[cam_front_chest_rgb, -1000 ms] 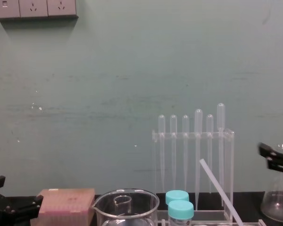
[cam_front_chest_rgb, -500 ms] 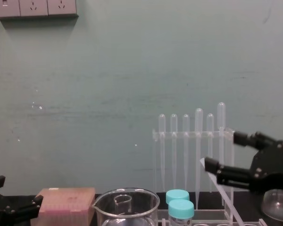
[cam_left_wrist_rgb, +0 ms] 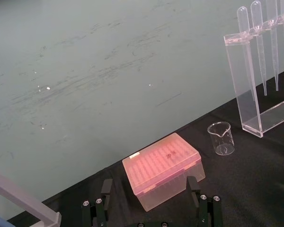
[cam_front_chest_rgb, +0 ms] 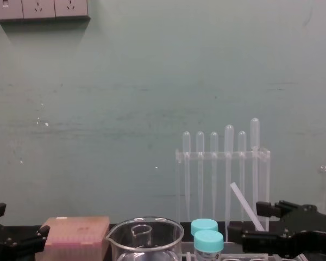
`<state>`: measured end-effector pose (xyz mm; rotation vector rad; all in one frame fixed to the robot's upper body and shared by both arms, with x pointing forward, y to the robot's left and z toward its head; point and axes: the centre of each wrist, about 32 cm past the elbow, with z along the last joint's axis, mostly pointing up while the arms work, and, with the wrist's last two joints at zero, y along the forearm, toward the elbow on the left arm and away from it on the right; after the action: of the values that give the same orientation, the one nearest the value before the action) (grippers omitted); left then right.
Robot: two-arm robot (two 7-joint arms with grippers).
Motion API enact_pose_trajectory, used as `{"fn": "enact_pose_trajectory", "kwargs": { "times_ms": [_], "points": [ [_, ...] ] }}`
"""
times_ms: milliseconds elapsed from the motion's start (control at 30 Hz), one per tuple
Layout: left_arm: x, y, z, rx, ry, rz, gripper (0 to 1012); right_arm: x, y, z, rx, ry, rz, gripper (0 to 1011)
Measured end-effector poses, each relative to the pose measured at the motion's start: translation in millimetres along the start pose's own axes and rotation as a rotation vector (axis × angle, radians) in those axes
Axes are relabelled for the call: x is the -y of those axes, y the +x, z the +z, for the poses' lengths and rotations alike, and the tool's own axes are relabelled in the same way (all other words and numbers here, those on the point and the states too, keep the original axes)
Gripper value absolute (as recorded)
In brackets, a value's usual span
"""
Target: Pick up the stirring rod with one hand, then place it down.
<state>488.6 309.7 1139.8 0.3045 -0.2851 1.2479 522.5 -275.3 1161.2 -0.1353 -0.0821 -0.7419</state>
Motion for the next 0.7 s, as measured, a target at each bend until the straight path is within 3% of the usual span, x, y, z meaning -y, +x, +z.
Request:
{"fn": "enact_pose_trajectory", "kwargs": {
  "times_ms": [533, 700],
  "points": [
    [0.0, 0.0, 0.0, 0.000, 0.000, 0.000, 1000, -0.2, 0.3, 0.0, -0.002, -0.007, -0.002, 1000],
    [0.0, 0.0, 0.0, 0.000, 0.000, 0.000, 1000, 0.0, 0.2, -0.1, -0.001, -0.006, -0.002, 908]
  ]
}}
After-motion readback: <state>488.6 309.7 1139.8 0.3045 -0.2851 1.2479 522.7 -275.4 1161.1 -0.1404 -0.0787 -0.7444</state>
